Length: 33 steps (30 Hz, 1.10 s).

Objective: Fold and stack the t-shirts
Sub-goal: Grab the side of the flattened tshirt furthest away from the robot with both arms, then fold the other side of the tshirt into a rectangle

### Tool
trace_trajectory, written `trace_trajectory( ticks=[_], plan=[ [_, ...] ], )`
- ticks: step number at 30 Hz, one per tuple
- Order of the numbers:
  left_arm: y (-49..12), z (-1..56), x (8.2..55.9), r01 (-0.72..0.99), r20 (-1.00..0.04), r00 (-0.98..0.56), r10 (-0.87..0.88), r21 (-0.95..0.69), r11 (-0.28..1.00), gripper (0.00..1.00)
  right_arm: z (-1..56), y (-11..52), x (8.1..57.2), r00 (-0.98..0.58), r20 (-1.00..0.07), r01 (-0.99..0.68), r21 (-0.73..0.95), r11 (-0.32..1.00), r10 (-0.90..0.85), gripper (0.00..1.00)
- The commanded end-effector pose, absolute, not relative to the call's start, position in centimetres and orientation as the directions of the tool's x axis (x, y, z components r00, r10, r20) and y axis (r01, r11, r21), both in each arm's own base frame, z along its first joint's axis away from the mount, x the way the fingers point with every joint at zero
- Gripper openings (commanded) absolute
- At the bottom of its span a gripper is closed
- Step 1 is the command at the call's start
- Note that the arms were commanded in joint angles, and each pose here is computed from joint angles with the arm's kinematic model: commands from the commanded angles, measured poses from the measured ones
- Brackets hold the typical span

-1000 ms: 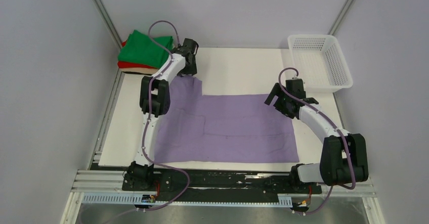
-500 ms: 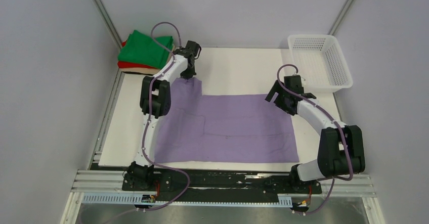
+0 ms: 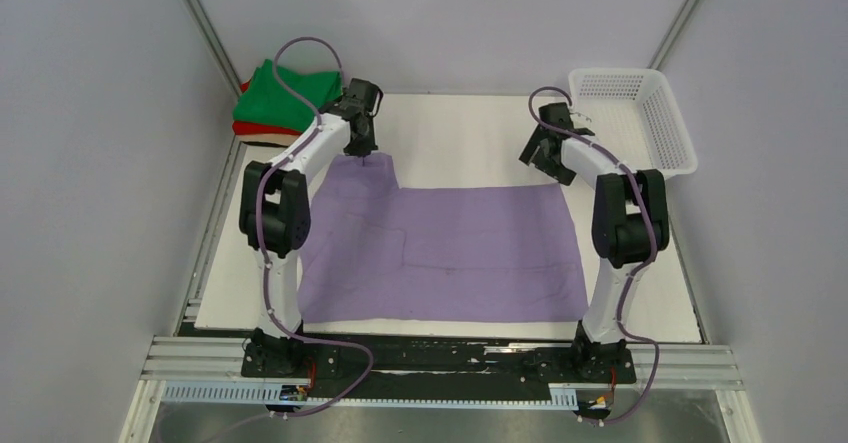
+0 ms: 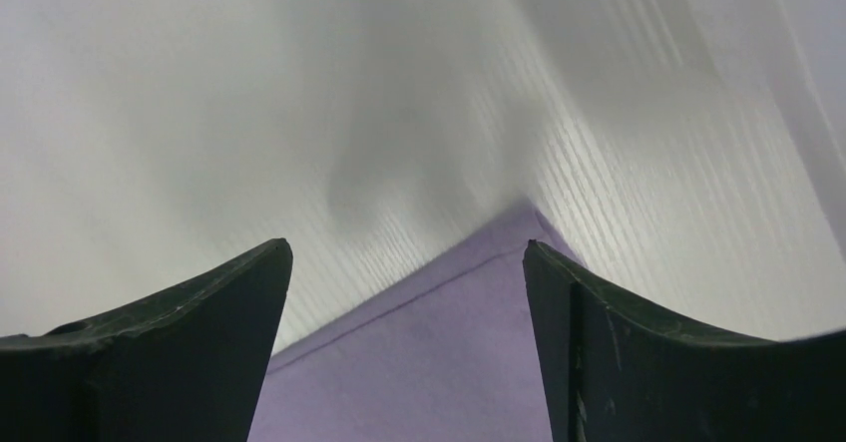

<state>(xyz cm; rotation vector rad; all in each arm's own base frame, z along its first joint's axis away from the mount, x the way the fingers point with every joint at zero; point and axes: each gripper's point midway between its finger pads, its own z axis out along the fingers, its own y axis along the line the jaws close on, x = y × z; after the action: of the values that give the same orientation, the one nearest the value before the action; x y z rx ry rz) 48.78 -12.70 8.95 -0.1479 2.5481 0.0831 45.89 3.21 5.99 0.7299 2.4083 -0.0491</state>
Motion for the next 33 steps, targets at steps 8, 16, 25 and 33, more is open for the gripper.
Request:
trace_trajectory(
  ticks=[8, 16, 25, 33],
  plan=[
    [-14.8, 11.8, 46.0, 0.000, -0.615, -0.788, -0.028, -0.046, 0.999, 0.00, 2.9, 1.7, 46.3, -0.720, -0.518, 0.549, -0.018, 0.836, 0.461, 0.74],
    [-15.1, 12.9, 43.5, 0.041, -0.639, -0.769, -0.008, -0.062, 0.997, 0.00, 2.5, 1.5, 43.4, -0.730, -0.493, 0.563, -0.041, 0.825, 0.474, 0.54],
    [-13.9, 13.6, 41.4, 0.070, -0.665, -0.746, 0.040, -0.019, 0.997, 0.00, 3.4, 1.4, 42.7, -0.727, -0.510, 0.559, -0.051, 0.827, 0.460, 0.13],
    [-13.3, 15.0, 40.6, 0.100, -0.694, -0.716, 0.080, 0.011, 0.995, 0.00, 7.4, 2.5, 43.2, -0.706, -0.588, 0.504, -0.026, 0.863, 0.394, 0.00]
  ],
)
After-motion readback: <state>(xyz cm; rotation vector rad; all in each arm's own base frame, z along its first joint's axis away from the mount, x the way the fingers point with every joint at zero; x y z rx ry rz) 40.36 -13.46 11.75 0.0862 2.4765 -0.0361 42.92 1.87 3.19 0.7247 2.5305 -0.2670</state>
